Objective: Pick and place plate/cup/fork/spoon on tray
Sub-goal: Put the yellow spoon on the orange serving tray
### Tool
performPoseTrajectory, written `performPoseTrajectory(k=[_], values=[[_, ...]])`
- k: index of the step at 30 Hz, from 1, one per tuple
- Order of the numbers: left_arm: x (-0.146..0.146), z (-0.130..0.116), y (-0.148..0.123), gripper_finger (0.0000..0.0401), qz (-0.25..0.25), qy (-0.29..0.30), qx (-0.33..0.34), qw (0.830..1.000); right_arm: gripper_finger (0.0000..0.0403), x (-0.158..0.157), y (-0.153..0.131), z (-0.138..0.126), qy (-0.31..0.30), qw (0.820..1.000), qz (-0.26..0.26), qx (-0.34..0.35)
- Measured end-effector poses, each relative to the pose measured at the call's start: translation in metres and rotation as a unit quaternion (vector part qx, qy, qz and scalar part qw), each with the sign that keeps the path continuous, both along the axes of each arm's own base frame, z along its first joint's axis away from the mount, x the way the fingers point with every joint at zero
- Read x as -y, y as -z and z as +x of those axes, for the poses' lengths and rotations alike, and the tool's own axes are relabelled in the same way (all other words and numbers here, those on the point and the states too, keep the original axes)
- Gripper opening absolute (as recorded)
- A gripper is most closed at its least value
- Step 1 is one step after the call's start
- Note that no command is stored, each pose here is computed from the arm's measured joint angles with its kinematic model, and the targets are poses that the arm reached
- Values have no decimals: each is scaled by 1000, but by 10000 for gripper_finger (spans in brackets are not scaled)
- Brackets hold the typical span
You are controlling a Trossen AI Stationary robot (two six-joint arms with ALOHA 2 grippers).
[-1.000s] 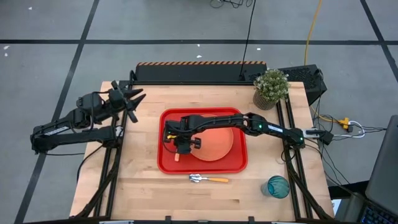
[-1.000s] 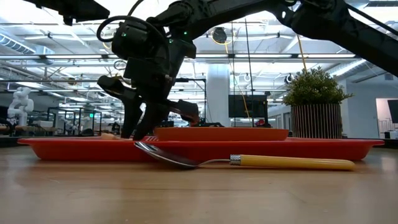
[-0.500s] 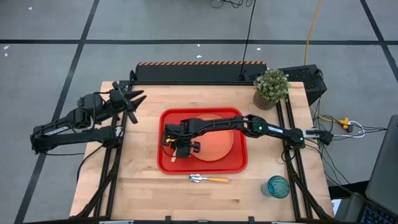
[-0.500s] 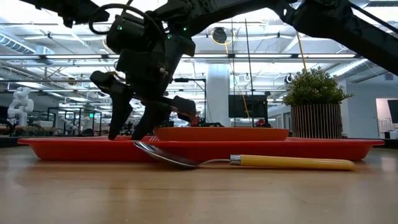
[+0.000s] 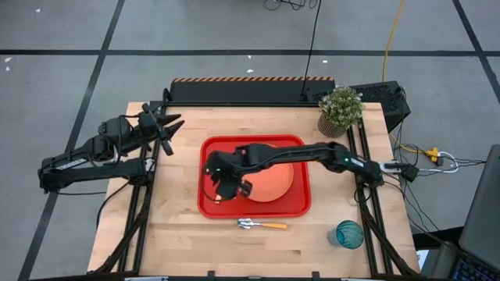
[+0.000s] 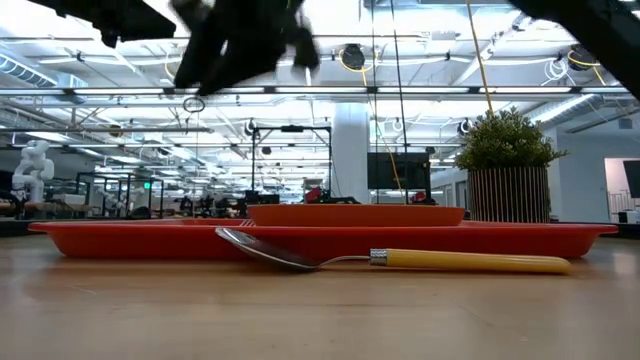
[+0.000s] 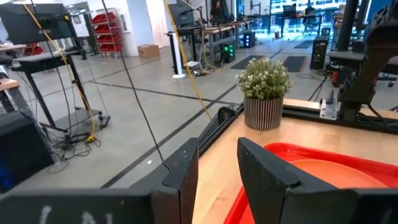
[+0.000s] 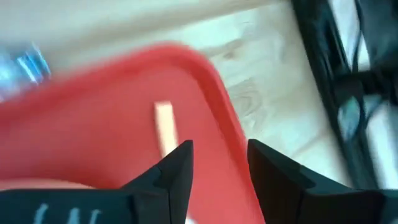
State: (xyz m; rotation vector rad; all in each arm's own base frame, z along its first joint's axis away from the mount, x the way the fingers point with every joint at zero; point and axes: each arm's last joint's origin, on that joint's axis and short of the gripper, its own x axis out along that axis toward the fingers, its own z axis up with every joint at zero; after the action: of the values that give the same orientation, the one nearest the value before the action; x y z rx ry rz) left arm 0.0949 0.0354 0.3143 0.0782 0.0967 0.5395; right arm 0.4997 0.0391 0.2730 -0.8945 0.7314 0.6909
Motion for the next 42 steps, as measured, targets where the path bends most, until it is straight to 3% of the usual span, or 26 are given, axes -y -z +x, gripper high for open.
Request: performPoseTrajectory(k=[3,5,8,11,15,18,22,24,31,34,36,42], values=[[0,0,0,118,-5,0,3,1000,137,-8,-29,-16,156,982,106,-29],[0,0,0,118,-7,0,5,1000,135,-11,-40,-26,258,950,164,-59],[0,0,-1,117,-6,0,9,1000,135,-17,-40,-41,382,886,222,-140],[0,0,-2,118,-5,0,12,1000,134,-27,-20,-53,473,822,227,-220],[0,0,-5,118,3,0,28,1000,134,-42,20,-67,545,759,190,-302],[-1,2,-8,118,14,0,38,999,134,-50,48,-80,583,707,166,-366],[-3,9,-9,118,31,0,35,999,134,-57,72,-93,619,631,175,-434],[-4,13,-9,118,38,0,29,999,134,-62,76,-100,632,610,173,-445],[-7,22,-12,118,65,-1,32,997,134,-79,69,-113,669,585,246,-387],[-8,25,-14,118,74,-2,36,997,134,-84,66,-119,677,589,283,-340],[-8,27,-14,118,75,-2,37,996,134,-88,64,-125,671,606,295,-309],[-10,33,-10,118,69,0,23,997,134,-108,82,-142,598,710,272,-253]])
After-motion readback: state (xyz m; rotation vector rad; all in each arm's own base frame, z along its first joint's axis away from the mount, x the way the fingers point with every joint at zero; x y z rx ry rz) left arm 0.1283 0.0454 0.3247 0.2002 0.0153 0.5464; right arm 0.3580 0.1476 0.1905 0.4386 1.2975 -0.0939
